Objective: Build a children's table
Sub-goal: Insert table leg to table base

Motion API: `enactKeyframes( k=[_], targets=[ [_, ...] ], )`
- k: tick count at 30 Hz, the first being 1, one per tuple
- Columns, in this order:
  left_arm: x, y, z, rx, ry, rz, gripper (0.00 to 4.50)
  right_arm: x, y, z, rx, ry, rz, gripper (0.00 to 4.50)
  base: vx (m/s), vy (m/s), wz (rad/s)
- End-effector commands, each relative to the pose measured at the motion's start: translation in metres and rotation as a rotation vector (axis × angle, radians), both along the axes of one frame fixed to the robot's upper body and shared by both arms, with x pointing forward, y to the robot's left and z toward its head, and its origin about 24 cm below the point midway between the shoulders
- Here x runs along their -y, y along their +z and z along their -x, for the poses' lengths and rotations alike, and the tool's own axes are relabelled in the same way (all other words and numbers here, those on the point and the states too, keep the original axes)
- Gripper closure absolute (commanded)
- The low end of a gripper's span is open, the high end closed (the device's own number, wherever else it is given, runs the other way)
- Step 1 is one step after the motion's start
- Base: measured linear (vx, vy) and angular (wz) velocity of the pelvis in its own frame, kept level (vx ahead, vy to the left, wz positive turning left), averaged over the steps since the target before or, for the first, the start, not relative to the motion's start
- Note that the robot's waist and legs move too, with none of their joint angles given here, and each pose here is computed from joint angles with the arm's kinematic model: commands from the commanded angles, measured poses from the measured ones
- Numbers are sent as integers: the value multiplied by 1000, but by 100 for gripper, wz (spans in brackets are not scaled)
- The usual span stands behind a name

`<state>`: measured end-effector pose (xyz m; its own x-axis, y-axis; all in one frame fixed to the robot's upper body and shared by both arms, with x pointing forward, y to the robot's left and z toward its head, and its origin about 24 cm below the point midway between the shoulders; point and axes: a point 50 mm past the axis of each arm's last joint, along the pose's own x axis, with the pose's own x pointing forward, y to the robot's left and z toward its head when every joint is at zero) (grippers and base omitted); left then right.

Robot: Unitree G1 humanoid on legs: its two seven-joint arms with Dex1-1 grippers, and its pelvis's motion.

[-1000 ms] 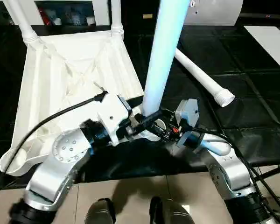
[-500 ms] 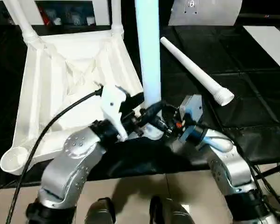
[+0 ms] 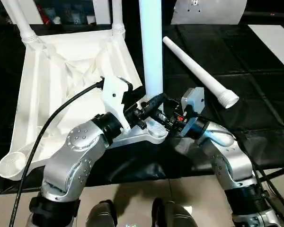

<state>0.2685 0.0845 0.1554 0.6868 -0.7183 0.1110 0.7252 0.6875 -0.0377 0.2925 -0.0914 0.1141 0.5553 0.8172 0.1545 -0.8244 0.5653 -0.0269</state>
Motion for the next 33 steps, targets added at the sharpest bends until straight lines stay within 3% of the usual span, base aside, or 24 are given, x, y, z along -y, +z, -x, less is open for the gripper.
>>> enactKeyframes(
  k=[1,4,6,18,24,29,33],
  targets=[
    [-1,5,-2,13,-15,-7,254,0,5,-2,-3,20,-3,187,0,0,0],
    [-7,7,-6,17,-11,-14,254,3,6,-2,-9,45,6,185,0,0,0],
    [-12,8,-9,20,-10,-22,254,5,6,-2,-11,61,15,152,0,0,0],
    [-27,13,-16,11,-67,-24,254,20,15,-2,-47,152,34,54,0,0,0],
    [-37,19,-15,2,-214,-43,254,42,30,-4,-132,264,20,7,0,0,0],
    [-40,27,-13,-13,-402,-13,254,56,45,1,-228,447,-29,7,0,0,0],
    [-38,33,-5,-19,-597,6,254,63,48,6,-312,571,52,7,0,0,0]
  ],
)
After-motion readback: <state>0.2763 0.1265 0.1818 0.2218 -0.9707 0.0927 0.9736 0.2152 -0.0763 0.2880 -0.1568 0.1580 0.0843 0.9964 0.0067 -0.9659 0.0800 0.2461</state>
